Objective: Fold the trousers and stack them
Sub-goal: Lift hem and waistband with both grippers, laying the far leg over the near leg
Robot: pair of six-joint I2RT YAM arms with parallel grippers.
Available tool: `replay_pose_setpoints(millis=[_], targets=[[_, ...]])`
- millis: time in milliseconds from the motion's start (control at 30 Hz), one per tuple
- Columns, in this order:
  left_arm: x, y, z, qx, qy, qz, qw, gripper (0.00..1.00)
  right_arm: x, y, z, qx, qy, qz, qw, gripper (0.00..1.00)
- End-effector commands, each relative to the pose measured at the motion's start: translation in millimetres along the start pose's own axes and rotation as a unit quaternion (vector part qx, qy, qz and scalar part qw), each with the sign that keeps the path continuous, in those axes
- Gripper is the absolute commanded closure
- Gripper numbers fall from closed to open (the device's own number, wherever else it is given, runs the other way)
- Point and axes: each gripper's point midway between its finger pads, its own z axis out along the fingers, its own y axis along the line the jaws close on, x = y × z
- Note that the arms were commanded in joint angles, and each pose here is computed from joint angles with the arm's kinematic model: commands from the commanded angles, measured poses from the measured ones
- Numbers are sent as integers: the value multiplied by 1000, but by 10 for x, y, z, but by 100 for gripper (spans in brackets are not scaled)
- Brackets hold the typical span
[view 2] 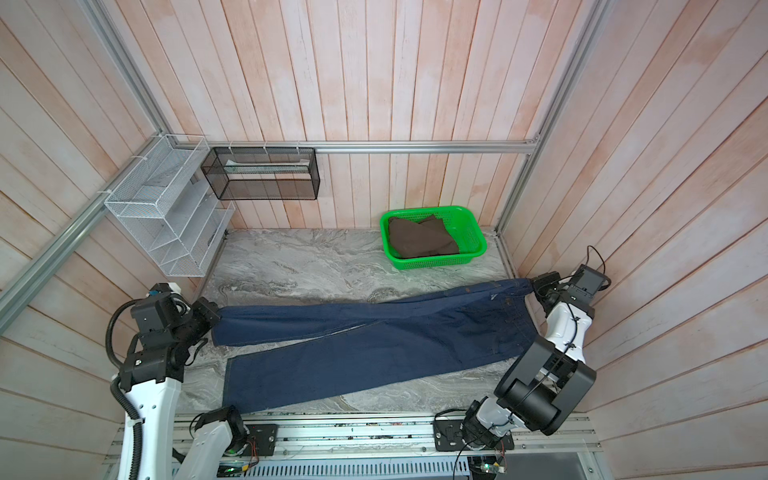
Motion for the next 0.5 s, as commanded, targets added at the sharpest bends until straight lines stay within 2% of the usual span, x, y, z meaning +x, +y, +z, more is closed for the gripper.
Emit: replay_pose_setpoints(millis=[0, 133, 267, 467], targets=[[-10, 89, -133, -24, -16, -5, 1000, 100, -110, -31, -191, 17, -35, -26, 999, 100], [80, 137, -238, -25, -23, -9, 999, 100, -39, -194, -268, 43, -47, -35, 997, 100], [65, 114, -365, -21, -35, -9, 999, 100, 86, -364, -319, 53, -55, -13, 997, 100], [-33, 16, -293, -3, -38, -7, 999, 100, -1, -56, -352, -1, -61, 10, 998, 100]])
